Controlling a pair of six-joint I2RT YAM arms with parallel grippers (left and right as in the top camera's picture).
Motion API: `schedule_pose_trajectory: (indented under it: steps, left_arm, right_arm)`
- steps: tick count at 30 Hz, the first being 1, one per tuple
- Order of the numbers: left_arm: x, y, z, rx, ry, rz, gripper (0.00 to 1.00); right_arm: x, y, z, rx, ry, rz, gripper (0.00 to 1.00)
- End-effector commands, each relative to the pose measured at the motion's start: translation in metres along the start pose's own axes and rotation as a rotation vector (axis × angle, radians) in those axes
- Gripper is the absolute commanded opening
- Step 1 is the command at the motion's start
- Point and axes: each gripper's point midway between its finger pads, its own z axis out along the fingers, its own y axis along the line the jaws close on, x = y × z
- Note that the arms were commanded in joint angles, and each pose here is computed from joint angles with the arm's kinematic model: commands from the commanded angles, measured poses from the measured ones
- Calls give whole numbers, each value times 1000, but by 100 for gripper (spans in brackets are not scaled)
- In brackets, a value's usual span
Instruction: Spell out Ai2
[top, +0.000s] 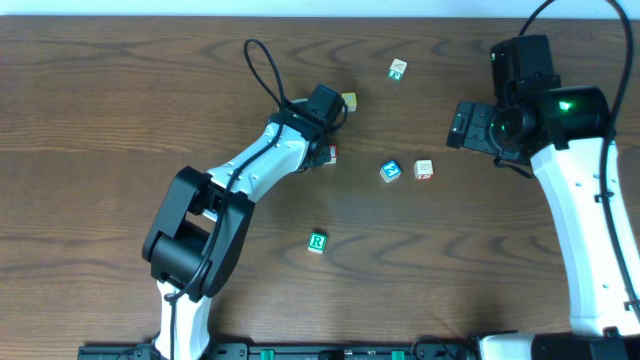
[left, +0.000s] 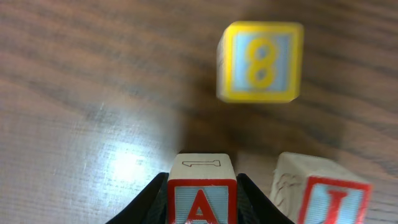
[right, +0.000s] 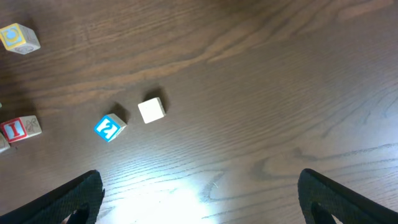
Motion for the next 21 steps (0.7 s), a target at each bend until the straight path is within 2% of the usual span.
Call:
schedule_pose_trajectory:
  steps: [1, 15, 18, 21]
  left_arm:
    - [-3, -2, -1, 19, -9, 95, 33]
    - [-2, -3, -1, 28, -2, 232, 34]
    - [-1, -5, -1, 45, 4, 242, 41]
    - [-2, -6, -1, 48, 2, 241, 42]
  right_arm:
    - [-2, -4, -6, 1, -21, 0, 99]
    - [-2, -4, -6, 1, -21, 1, 99]
    - [-2, -4, -6, 1, -21, 0, 99]
    - [-2, -4, -6, 1, -21, 1, 99]
